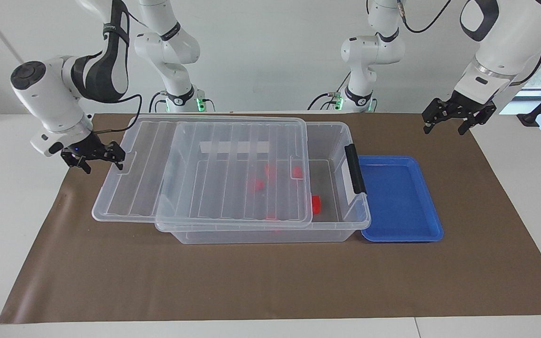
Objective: Place red block in blue tray from box
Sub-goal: 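Reach the left gripper into the opened box toward a red block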
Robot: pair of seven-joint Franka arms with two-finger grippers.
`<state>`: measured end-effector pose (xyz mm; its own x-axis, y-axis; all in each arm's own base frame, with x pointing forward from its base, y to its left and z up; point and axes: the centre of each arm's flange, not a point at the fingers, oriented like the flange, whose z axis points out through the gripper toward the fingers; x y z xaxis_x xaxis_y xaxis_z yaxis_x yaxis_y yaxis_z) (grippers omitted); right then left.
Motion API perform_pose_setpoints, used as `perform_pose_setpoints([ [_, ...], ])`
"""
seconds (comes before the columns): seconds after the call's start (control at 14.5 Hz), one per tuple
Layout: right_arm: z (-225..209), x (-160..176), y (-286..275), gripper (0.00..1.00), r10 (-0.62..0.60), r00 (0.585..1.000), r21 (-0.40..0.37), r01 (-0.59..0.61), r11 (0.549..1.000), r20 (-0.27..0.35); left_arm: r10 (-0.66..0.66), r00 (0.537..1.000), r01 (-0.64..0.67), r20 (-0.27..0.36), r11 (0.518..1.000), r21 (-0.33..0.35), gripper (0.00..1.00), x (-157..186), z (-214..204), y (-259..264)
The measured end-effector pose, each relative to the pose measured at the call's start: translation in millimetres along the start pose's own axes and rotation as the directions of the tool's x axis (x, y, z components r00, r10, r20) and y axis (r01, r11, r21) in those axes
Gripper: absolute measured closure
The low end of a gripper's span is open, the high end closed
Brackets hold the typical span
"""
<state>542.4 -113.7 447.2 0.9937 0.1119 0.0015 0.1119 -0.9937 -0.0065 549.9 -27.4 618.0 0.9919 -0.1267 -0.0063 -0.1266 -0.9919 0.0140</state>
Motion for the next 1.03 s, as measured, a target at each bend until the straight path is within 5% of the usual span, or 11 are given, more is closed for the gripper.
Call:
perform_pose_setpoints([
  [0.48,-5,-2,12,0.0,-0.056,0.998,-0.035,0.056,0.998,0.003,0.04,0.999,-0.04,-0.007,0.999,0.001,0.0,3,0,43],
  [1.03,-7,-5,22,0.0,-0.116,0.993,-0.053,0.116,0.992,0.011,-0.005,0.996,0.003,-0.086,1.0,-0.022,0.0,3,28,196],
])
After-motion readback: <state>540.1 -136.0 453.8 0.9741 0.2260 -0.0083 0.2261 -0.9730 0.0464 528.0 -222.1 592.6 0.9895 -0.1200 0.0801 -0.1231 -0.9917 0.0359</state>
